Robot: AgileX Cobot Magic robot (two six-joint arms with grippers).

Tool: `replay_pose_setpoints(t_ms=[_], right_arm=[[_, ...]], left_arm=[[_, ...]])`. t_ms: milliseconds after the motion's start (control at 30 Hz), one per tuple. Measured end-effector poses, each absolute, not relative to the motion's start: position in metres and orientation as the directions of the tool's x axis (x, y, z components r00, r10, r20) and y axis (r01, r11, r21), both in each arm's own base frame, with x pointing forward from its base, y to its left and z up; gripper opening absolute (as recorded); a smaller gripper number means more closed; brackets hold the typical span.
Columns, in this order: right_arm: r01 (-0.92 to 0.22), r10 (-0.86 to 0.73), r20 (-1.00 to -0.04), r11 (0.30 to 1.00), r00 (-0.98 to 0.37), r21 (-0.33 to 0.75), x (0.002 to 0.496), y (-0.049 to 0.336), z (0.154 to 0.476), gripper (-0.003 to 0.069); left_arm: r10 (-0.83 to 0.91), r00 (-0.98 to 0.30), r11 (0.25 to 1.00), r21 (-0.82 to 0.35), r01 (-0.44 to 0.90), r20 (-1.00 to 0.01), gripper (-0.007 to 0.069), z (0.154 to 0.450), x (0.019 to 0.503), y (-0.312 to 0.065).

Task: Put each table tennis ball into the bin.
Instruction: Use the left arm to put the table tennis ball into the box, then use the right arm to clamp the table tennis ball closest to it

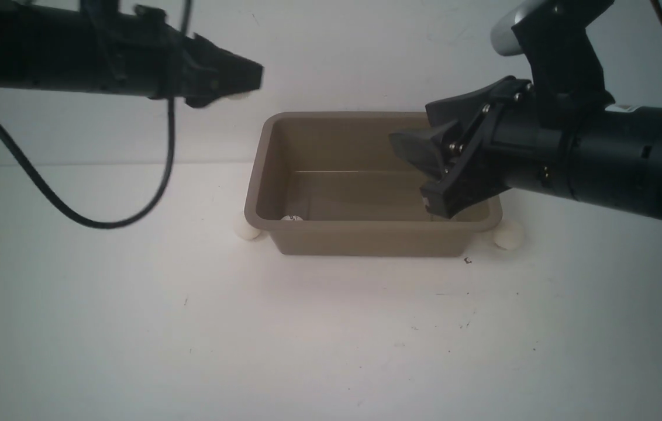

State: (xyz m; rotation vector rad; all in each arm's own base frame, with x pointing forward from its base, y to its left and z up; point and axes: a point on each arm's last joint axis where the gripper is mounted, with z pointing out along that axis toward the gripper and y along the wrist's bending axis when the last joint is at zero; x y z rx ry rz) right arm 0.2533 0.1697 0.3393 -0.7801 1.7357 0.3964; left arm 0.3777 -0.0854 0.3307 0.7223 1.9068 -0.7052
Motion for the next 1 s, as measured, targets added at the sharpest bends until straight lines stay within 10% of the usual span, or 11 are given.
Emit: replay_pose_setpoints(t_ms=[533, 1000], right_arm=[[-0.68, -0.308, -0.941, 0.721, -0.139, -0.135, 0.253, 0.17, 0.339, 0.0345], [-0.671, -0.3, -0.95, 0.723, -0.09, -0.165, 0.247, 0.165, 0.353, 0.0347]], left_arm=[[0.181, -0.368, 0.768, -0.103, 0.632, -0.912, 0.0469, 0.244, 0.43, -0.132], [0.268, -0.42, 0.774, -0.066, 0.629, -0.867, 0.0469, 0.37, 0.344, -0.073]])
